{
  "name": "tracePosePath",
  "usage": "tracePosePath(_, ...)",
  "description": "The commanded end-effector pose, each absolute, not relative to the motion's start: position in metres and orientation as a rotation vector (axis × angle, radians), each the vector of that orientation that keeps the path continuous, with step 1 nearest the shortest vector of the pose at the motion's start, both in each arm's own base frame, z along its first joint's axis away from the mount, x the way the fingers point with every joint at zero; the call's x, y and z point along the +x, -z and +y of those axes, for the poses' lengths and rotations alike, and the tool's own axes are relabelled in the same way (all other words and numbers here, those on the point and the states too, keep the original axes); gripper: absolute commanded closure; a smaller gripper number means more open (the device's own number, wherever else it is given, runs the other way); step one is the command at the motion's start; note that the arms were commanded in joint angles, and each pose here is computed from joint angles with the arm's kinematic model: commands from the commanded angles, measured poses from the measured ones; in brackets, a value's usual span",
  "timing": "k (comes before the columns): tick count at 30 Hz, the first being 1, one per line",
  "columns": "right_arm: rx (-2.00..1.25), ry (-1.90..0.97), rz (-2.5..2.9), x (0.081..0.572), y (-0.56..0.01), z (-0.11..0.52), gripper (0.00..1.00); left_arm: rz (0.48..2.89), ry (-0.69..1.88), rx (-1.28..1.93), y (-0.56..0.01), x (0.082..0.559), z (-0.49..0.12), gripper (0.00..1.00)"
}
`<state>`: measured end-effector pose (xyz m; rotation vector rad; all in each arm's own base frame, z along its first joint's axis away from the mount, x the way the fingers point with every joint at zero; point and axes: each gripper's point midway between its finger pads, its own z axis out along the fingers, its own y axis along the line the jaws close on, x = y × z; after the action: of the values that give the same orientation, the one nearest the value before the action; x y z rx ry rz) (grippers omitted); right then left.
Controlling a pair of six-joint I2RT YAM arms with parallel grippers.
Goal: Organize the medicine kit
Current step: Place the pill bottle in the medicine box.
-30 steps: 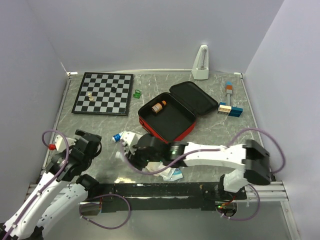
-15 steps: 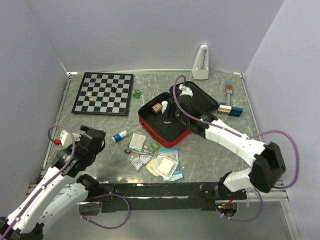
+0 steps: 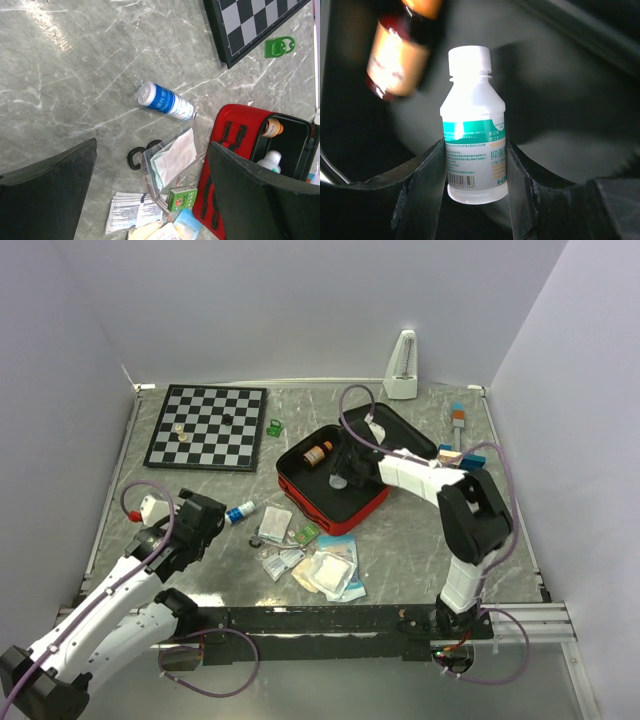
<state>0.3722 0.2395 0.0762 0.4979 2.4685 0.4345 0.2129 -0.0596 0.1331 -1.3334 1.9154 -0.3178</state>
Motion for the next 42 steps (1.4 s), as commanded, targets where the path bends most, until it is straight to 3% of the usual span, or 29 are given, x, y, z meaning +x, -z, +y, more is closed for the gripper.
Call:
tracePosePath(1,0.58,-0.527,2.393,0.414,-0.102,0.258,0.66,1.912,0.352,-1.305,-0.139,0.222,-0.067,0.04)
tracePosePath(8,0.535,-0.555,2.451,0.421,-0.087,0.265,0.3,1.933,0.332,-1.281,-0.134,0.224,-0.069,0.04)
tracePosePath(13,0.462,-0.548,2.446,0.413,-0.093,0.259,0.21,1.955,0.325,-1.272,-0.128,0.225,-0.072,0.04)
tracePosePath(16,0.376,-0.52,2.415,0.405,-0.108,0.253,0.2,1.964,0.311,-1.271,-0.125,0.224,-0.071,0.04)
tracePosePath(18,0.302,-0.481,2.416,0.392,-0.109,0.247,0.24,1.966,0.308,-1.271,-0.124,0.223,-0.07,0.04)
tracePosePath(19,0.256,-0.467,2.419,0.387,-0.108,0.245,0.31,1.965,0.307,-1.271,-0.123,0.223,-0.07,0.04)
tracePosePath(23,0.099,-0.378,2.451,0.36,-0.093,0.243,0.77,1.952,0.306,-1.264,-0.121,0.222,-0.067,0.04)
tracePosePath(26,0.013,-0.352,2.487,0.346,-0.079,0.25,1.0,1.957,0.3,-1.264,-0.119,0.223,-0.068,0.03)
tracePosePath(32,-0.018,-0.349,2.548,0.346,-0.059,0.257,1.0,1.979,0.293,-1.264,-0.117,0.222,-0.07,0.03)
tracePosePath(42,-0.013,-0.373,2.486,0.401,-0.073,0.271,1.0,1.987,0.271,-1.246,-0.113,0.221,-0.068,0.04)
